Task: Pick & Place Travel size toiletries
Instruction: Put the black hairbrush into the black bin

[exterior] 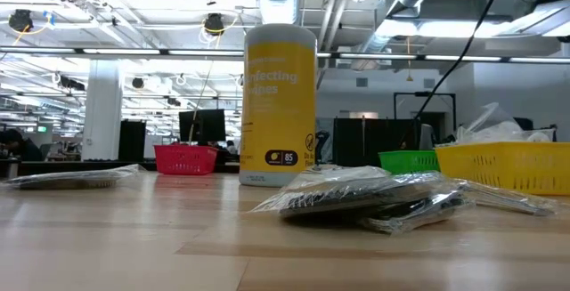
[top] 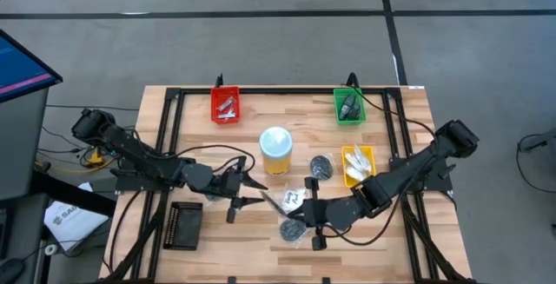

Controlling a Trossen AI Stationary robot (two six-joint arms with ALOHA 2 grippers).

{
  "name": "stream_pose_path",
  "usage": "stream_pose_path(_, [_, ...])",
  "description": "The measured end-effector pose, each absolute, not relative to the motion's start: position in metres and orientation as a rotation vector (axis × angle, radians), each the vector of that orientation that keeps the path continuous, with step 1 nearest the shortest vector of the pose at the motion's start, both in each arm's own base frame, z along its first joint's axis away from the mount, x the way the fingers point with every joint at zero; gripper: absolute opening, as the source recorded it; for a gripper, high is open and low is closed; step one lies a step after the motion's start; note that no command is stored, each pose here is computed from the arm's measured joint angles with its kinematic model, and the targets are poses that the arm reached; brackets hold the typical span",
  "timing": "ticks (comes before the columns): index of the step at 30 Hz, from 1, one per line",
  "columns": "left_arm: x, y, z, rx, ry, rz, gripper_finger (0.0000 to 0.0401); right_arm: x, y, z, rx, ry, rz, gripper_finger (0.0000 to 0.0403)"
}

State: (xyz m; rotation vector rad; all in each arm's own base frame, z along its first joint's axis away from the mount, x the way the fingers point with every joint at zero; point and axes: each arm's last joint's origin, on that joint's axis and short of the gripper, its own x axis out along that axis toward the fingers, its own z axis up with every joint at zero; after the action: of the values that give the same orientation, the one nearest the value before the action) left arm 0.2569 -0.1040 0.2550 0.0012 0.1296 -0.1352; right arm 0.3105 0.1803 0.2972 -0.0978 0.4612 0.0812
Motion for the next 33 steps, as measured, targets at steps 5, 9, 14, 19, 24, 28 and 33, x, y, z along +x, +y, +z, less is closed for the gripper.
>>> stream_pose_path(5, [0.257,-0.108,0.261,0.022,0.071,-0.280,0.0139,0.314,0.174,0.298,-0.097,0.457,0.066,0.0000])
stream_pose_path(9, [0.256,-0.109,0.261,0.021,0.066,-0.309,0.0115,0.316,0.172,0.298,-0.096,0.458,0.057,0.0000])
stream_pose_path(14, [0.256,-0.109,0.261,0.020,0.066,-0.303,0.0035,0.316,0.170,0.298,-0.109,0.457,0.057,0.0000])
stream_pose_path(19, [0.257,-0.109,0.261,0.015,0.069,-0.300,0.0025,0.316,0.170,0.297,-0.115,0.461,0.057,0.0000])
stream_pose_path(24, [0.255,-0.109,0.261,0.003,0.083,-0.289,0.0019,0.315,0.169,0.295,-0.125,0.482,0.051,0.0000])
stream_pose_path(28, [0.248,-0.109,0.265,-0.023,0.110,-0.300,0.0019,0.314,0.169,0.293,-0.138,0.507,0.048,0.0012])
stream_pose_path(33, [0.231,-0.112,0.270,-0.069,0.179,-0.301,0.0019,0.313,0.168,0.291,-0.147,0.529,0.046,0.0043])
